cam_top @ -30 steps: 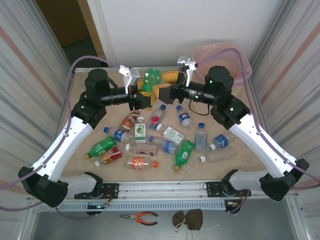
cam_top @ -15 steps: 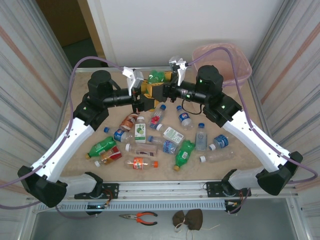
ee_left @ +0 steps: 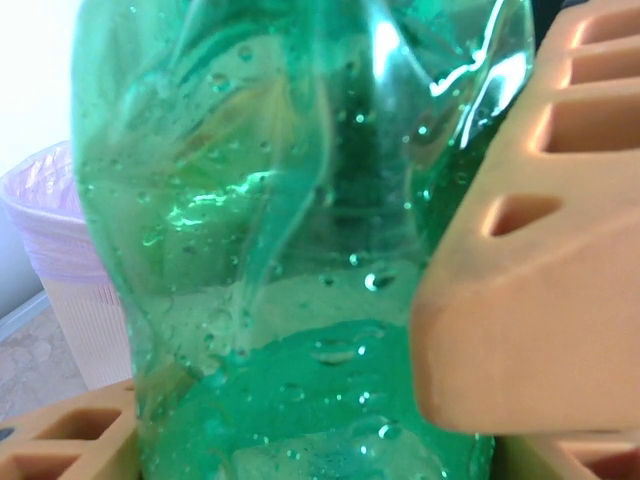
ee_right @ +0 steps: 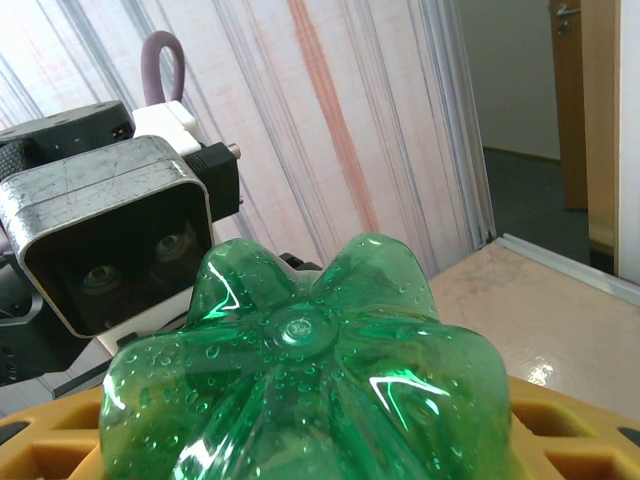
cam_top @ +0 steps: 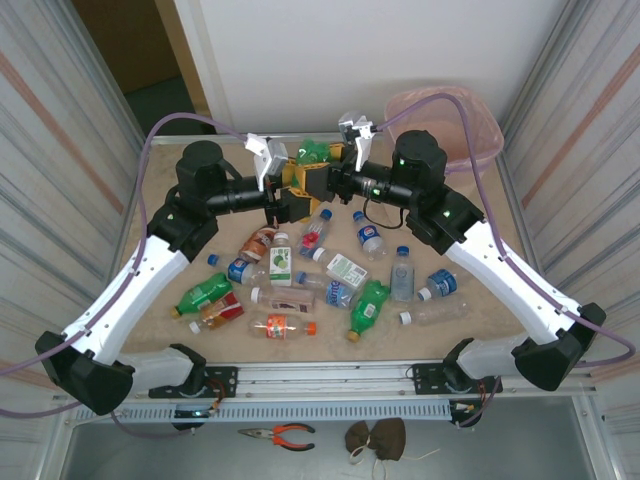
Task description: Put the plastic bottles in the bin
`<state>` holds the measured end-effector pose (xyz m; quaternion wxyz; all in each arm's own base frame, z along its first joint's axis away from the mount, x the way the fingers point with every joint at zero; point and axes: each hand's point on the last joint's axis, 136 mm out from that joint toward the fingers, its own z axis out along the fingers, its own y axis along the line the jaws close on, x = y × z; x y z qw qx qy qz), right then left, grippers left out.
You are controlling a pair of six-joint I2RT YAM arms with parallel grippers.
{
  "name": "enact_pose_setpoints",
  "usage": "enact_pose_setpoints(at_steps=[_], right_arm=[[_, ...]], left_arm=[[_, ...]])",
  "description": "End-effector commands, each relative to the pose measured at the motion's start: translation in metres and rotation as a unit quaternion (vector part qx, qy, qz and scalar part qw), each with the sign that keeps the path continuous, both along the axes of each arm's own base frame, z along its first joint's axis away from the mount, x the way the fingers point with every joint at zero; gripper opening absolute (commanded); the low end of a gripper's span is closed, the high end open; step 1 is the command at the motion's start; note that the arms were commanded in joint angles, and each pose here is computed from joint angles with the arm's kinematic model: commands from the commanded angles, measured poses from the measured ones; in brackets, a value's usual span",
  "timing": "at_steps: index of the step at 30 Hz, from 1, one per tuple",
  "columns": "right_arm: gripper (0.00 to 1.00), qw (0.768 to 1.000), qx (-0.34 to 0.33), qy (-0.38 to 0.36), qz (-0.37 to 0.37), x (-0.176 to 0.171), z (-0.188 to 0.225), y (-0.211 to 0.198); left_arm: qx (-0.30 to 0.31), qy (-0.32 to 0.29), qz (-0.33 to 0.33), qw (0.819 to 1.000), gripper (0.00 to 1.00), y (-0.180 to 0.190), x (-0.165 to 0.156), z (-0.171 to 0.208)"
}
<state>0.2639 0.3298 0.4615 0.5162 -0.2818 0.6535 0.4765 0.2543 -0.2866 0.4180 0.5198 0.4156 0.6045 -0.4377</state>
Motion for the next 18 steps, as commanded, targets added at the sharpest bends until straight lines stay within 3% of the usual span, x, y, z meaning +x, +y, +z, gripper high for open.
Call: enact_pose_setpoints(at_steps=[1,10,18], right_arm=[[0.48,1.000,0.013,-0.024,-0.011,-0.005,0.024,-0.007],[0.48,0.997,-0.017,-0.034,-0.068,0.017,0.027,-0.033],[0.48,0.984,-0.049,-0.034,-0.170,0.073,0.032,-0.097]], left_arm=[[-0.014,-0.031,0.010,0.999,0.70,0.004,-0.004,0.013],[0.002,-0.031,0.045,0.998,0.77,0.018,-0.008,0.007],[0.035,-0.008,0.090,0.995,0.77,0.032,-0.006,-0.014]])
